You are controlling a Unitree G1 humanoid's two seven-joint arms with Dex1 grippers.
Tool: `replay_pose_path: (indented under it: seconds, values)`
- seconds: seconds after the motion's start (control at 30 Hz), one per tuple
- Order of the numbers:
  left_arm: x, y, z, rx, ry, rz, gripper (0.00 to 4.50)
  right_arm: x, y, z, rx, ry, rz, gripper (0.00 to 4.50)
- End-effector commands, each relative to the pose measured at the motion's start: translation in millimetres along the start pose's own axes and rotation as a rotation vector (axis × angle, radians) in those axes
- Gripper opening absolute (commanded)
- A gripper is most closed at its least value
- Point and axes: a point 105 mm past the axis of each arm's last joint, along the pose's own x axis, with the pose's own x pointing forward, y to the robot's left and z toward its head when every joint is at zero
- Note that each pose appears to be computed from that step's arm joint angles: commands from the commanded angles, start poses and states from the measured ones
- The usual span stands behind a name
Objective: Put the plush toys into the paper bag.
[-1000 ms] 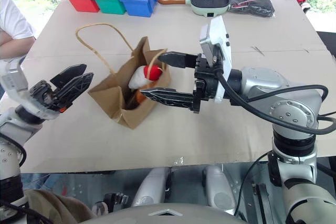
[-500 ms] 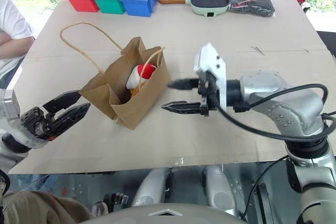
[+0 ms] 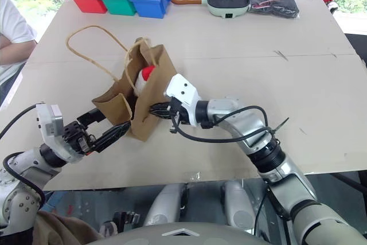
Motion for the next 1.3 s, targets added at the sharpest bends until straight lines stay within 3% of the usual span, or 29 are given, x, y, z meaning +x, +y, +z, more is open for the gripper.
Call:
replay_pose_path:
  seconds: [0.03, 0.4, 0.6, 0.77, 0.9, 1.0, 1.1, 1.17, 1.27, 1.3]
  values:
    - [4, -7, 6, 0.063, -0.029, 0.012, 4.50, 0, -1, 11, -0.031, -0.050, 0.008, 0.16]
    - [-24, -6, 8, 0.072, -0.031, -0.016, 4.50, 7, -2, 19, 0.004, -0.097, 0.029, 0.16]
    - [-7, -11, -2, 0.079, -0.028, 0.027, 4.50, 10, 3, 22, -0.006, -0.106, 0.056, 0.16]
    - [14, 4, -12, 0.044, -0.060, 0.273, 4.50, 9, 1, 17, -0.015, -0.095, 0.048, 0.16]
    - [19, 4, -11, -0.013, -0.125, 0.331, 4.50, 4, -2, 15, -0.028, -0.093, 0.022, 0.16]
    - [23, 3, -8, -0.040, -0.163, 0.326, 3.76, -7, -5, 15, -0.060, -0.104, -0.009, 0.00]
    - [25, 8, -7, -0.027, -0.169, 0.317, 2.38, -19, -13, 27, -0.154, -0.182, -0.115, 0.00]
    - [25, 11, -3, -0.022, -0.184, 0.303, 1.54, -31, -7, 26, -0.135, -0.193, -0.053, 0.00]
    - [27, 12, 6, -0.027, -0.214, 0.241, 0.01, -55, -6, 22, -0.155, -0.168, -0.055, 0.92]
    - [28, 11, 9, -0.021, -0.214, 0.195, 0.00, -65, -4, 19, -0.159, -0.154, -0.057, 1.23]
